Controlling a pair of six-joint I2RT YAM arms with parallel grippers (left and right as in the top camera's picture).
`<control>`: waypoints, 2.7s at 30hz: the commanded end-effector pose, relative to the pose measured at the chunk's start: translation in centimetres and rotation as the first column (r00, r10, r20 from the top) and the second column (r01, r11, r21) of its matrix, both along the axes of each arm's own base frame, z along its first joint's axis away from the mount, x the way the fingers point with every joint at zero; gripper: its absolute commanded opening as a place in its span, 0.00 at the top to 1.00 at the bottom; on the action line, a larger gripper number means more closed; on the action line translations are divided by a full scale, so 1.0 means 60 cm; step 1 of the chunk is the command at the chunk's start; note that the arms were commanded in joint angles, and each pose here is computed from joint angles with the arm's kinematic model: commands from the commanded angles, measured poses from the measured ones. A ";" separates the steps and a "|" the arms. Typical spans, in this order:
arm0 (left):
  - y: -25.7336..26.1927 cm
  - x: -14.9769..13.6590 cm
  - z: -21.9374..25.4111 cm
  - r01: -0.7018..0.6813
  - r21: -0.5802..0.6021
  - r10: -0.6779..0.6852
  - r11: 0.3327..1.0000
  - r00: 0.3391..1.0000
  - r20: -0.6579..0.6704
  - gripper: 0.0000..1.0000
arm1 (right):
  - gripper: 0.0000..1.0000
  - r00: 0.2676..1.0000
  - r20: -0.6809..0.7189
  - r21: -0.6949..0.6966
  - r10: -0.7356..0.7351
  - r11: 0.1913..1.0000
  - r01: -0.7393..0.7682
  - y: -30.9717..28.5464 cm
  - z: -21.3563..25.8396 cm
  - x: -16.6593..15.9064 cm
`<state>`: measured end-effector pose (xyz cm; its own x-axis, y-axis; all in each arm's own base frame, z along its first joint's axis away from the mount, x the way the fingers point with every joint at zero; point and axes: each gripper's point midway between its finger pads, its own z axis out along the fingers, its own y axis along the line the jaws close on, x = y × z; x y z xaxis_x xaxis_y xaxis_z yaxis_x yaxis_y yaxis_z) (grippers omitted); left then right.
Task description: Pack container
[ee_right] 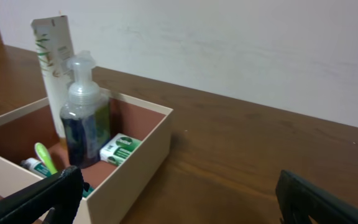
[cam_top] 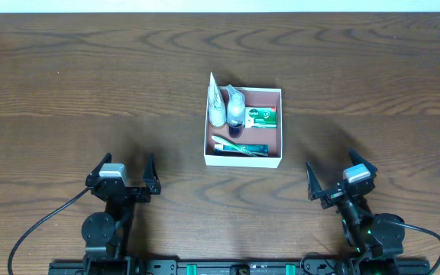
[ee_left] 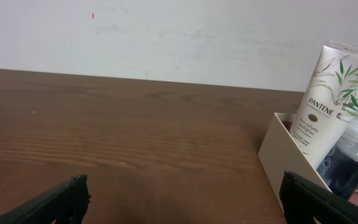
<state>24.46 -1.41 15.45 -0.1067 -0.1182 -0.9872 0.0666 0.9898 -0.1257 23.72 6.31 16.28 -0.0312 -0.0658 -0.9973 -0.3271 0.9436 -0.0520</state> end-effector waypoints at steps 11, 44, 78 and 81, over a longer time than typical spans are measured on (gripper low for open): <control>-0.003 -0.002 -0.026 0.011 -0.006 -0.012 1.000 0.999 -0.047 0.02 | 0.01 0.984 -0.031 0.037 -0.176 0.983 0.177 -0.050 -0.008 0.011; -0.003 -0.002 -0.026 0.011 -0.006 -0.012 1.000 0.999 -0.047 0.02 | 0.01 0.984 -0.030 0.037 -0.176 0.983 0.177 -0.050 -0.007 0.011; -0.003 -0.002 -0.026 0.011 -0.006 -0.012 1.000 0.999 -0.047 0.02 | 0.01 0.984 -0.030 0.037 -0.176 0.983 0.177 -0.050 -0.007 0.011; -0.003 -0.002 -0.026 0.011 -0.006 -0.012 1.000 0.999 -0.047 0.02 | 0.01 0.984 -0.030 0.037 -0.176 0.983 0.177 -0.050 -0.007 0.011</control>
